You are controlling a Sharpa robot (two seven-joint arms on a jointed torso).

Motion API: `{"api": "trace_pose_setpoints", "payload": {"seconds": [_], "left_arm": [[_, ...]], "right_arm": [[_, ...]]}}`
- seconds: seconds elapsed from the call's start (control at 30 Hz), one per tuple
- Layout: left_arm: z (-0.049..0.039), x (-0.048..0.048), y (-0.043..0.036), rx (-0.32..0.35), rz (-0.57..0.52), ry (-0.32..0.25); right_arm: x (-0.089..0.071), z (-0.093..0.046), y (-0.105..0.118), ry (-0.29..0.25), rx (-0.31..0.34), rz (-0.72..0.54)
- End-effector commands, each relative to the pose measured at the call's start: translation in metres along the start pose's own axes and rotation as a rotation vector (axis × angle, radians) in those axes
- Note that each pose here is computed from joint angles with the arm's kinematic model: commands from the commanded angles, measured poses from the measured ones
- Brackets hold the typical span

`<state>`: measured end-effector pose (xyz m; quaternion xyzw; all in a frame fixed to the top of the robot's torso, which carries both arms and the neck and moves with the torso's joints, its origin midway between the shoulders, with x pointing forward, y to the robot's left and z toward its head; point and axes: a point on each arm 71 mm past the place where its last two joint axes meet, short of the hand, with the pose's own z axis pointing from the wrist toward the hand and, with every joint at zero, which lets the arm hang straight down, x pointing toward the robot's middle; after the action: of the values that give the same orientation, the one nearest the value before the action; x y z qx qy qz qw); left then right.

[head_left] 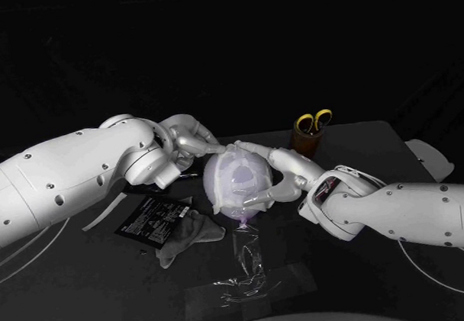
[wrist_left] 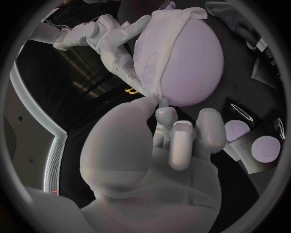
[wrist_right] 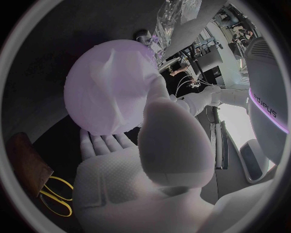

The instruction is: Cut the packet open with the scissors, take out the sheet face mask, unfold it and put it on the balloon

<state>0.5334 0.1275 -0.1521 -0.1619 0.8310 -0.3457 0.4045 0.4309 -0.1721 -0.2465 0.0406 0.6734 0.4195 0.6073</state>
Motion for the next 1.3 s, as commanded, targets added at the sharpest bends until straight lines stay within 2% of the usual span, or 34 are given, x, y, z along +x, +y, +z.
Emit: {"api": "trace_pose_setpoints", "payload": {"seconds": [0.03,0.43,0.8,1.3], "left_arm": [[0.0003,0.0032,-0.0047,0.023,-0.029,0.017],[0.0005,0.0007,-0.0036,0.023,-0.073,-0.001],[-0.0001,-0.0047,0.0007,0.013,-0.082,-0.028],[-0.0009,-0.0078,0.007,-0.022,-0.058,-0.02]], "right_arm": [[0.005,-0.001,0.0,0.038,-0.001,-0.004],[0.005,-0.001,0.0,0.039,0.0,-0.005],[0.005,-0.001,0.0,0.038,0.001,-0.006],[0.005,-0.001,0.0,0.038,0.001,-0.006]]}}
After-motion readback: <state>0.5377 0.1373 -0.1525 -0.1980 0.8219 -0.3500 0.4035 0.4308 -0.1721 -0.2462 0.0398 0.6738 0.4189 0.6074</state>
